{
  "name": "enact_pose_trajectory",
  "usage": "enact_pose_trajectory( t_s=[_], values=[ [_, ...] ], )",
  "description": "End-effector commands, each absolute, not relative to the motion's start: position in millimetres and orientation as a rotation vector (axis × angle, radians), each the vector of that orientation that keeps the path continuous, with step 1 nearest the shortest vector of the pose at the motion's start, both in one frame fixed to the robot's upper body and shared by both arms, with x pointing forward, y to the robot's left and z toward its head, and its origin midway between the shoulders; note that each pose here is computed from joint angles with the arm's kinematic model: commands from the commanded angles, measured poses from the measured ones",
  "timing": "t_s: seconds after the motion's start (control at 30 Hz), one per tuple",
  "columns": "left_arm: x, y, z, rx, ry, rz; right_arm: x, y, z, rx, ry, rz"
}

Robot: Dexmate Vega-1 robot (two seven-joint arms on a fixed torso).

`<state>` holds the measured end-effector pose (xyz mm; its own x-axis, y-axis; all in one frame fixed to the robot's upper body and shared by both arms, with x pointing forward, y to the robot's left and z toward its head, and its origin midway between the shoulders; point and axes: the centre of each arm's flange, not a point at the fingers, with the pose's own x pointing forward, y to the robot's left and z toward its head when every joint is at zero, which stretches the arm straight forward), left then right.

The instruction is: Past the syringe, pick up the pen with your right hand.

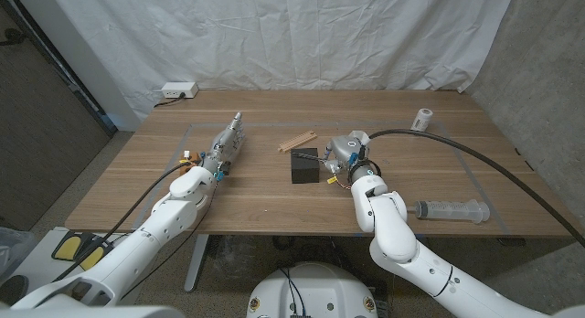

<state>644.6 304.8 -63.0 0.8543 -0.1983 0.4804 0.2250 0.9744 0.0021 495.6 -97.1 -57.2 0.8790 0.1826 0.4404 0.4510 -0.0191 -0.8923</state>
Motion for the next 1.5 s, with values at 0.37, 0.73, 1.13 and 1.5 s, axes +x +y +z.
enact_pose_trajectory(
  t_s=[0.37,0.73,1.13,1.5],
  values=[
    [643.2,310.4,-65.6,-0.055,-0.502,-0.226,492.1,-92.2,-58.5,-1.574,-0.559,-0.234],
    [642.2,311.9,-64.1,-0.056,-0.508,-0.226,487.1,-88.8,-54.4,-1.565,-0.591,-0.243],
    [636.8,314.0,-59.1,-0.052,-0.521,-0.224,479.4,-86.9,-46.2,-1.573,-0.624,-0.268],
    [635.2,315.3,-58.2,-0.047,-0.523,-0.233,468.8,-82.9,-32.3,-1.595,-0.654,-0.292]
  ],
)
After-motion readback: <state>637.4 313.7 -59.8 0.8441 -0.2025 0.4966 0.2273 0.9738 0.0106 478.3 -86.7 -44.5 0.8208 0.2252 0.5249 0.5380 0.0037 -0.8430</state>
